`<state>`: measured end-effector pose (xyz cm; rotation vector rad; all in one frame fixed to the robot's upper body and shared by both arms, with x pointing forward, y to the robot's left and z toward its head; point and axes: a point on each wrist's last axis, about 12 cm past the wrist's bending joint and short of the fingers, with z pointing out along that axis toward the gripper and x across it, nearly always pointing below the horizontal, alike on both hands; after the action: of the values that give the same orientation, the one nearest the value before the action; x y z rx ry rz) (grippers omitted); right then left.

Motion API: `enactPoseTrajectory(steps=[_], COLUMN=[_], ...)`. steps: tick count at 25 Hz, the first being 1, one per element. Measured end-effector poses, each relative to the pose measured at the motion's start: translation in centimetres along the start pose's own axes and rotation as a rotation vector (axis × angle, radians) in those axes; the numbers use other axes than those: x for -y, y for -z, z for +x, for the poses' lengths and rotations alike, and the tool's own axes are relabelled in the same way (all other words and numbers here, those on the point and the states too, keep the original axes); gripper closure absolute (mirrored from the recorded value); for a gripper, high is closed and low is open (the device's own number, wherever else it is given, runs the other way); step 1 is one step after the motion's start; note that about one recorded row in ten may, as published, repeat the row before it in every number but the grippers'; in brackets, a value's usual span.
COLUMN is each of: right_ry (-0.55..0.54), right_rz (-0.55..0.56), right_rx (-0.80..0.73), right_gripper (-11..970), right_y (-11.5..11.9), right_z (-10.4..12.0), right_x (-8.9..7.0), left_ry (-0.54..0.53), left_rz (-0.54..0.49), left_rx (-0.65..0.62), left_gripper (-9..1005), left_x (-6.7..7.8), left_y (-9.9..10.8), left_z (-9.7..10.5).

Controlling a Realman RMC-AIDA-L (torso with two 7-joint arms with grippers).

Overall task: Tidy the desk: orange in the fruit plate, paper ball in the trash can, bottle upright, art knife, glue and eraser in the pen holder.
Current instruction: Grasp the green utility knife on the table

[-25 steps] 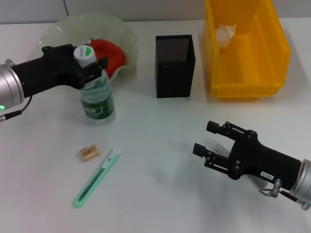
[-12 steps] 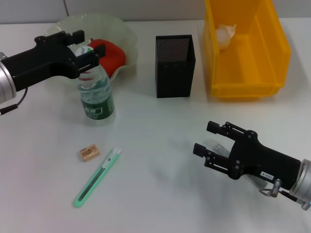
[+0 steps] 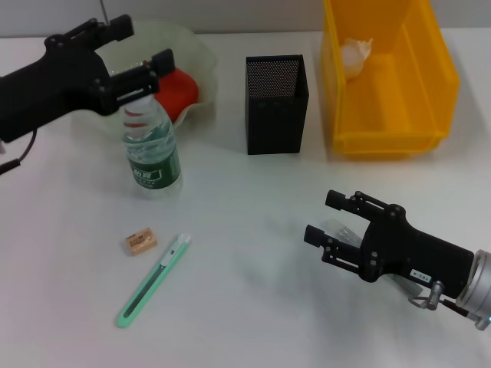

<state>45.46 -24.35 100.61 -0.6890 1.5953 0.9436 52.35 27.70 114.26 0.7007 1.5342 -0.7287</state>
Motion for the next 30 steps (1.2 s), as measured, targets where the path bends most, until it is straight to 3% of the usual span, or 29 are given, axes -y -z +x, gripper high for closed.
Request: enactPoseTrajectory(steps=[2,8,12,15,19,25,30], right_ry=[0.000,0.002,0.007,0.012,0.016,0.027,0.054], right_rz=[0.000,0.001,0.000,-0.006,-0.011,-0.042,-0.064], right_rx=[0.000,0.001,0.002,0.009,0.015,0.042,0.050], right_gripper=[236,236,237,234,221,202,186], right_y=[0.0,0.0,0.0,0.0,0.0,0.5,0.7], right_z=[0.0,0.0,0.0,-0.1,-0.2,-0.6,-0.6], right_x=[0.0,0.0,0.0,0.0,0.0,-0.4,-0.7], left_ry=[-0.019,-0.019,-0.050,-0.053,-0.047,-0.012,-0.012], left_rz=[0.069,0.265,0.447,0.505,0.530,0.500,0.489], left_rx=[0.053,0.124,0.059,-0.017,-0.166,-0.231,-0.229], left_gripper=[186,187,188,189,190,192,193], left_x=[0.6,2.3,3.9,4.5,4.9,4.7,4.6], left_y=[0.4,1.5,2.1,2.2,2.0,1.7,1.6], left_z=[0.2,1.4,2.6,3.5,5.3,7.0,7.0])
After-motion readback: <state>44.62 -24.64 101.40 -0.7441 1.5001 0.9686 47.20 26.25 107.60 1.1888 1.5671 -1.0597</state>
